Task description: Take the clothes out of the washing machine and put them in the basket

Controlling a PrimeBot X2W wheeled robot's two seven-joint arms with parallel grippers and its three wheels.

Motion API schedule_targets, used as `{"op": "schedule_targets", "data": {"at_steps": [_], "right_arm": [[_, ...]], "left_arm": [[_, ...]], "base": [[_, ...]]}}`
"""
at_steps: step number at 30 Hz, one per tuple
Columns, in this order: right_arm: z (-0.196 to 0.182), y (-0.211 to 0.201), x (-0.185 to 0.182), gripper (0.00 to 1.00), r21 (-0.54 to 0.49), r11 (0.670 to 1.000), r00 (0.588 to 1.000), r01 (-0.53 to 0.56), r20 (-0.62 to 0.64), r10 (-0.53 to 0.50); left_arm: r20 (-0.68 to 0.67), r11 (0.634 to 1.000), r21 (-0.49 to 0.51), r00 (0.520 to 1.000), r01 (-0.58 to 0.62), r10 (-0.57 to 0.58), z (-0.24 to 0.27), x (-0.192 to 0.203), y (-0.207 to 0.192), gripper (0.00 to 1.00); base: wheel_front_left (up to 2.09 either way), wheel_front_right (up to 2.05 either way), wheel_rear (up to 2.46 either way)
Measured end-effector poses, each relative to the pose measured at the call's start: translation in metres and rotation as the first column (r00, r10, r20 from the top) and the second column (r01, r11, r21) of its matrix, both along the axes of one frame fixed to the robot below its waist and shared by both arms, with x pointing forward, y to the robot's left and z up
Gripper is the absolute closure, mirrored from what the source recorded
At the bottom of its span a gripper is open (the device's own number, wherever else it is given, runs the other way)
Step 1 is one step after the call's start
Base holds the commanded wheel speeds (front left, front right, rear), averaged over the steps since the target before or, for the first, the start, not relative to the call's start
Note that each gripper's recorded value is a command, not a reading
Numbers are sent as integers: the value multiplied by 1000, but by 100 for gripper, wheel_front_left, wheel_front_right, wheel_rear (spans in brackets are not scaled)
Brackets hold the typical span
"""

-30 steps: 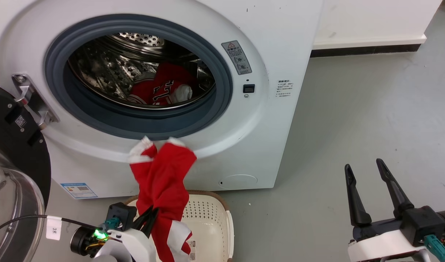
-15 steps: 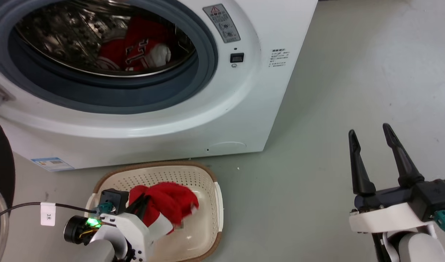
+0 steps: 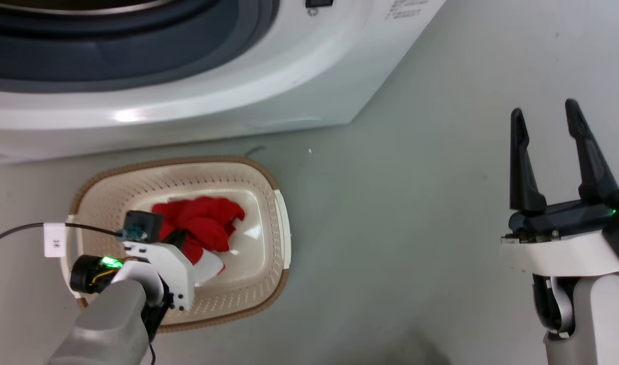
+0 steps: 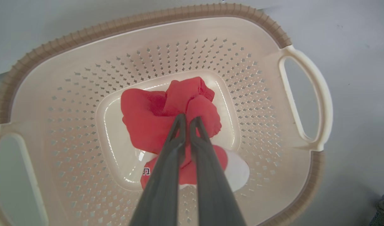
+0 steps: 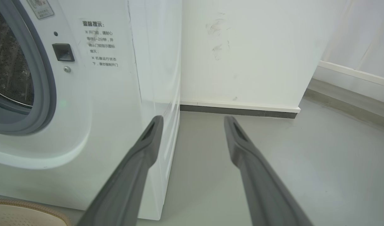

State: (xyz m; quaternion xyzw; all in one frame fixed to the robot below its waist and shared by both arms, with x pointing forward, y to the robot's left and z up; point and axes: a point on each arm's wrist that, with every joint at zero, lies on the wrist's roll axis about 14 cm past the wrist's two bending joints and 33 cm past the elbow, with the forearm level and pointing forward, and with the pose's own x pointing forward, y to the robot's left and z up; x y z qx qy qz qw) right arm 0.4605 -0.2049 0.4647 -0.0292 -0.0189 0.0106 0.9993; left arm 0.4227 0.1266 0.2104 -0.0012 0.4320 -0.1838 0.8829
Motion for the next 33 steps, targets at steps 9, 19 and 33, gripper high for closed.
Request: {"op": "schedule_targets", "data": {"at_steps": [9,19,33], "right_arm": [[-45,-8,16,0,-9,1000,996,15,-87,-16],[-60,-8,19,0,-11,1000,993,15,-117,-16],[-17,9,-2,0,-8,1000,998,-27,-51,26]], "left_arm": [[-189,998,45,981,-36,44,-63,-15,7,100],[-193,997,77,981,5,10,-77,-17,8,0],[-25,994,28,994,-106,107,-5,-6,19,0]], "base": [[0,0,0],[0,0,0],[0,0,0]]}}
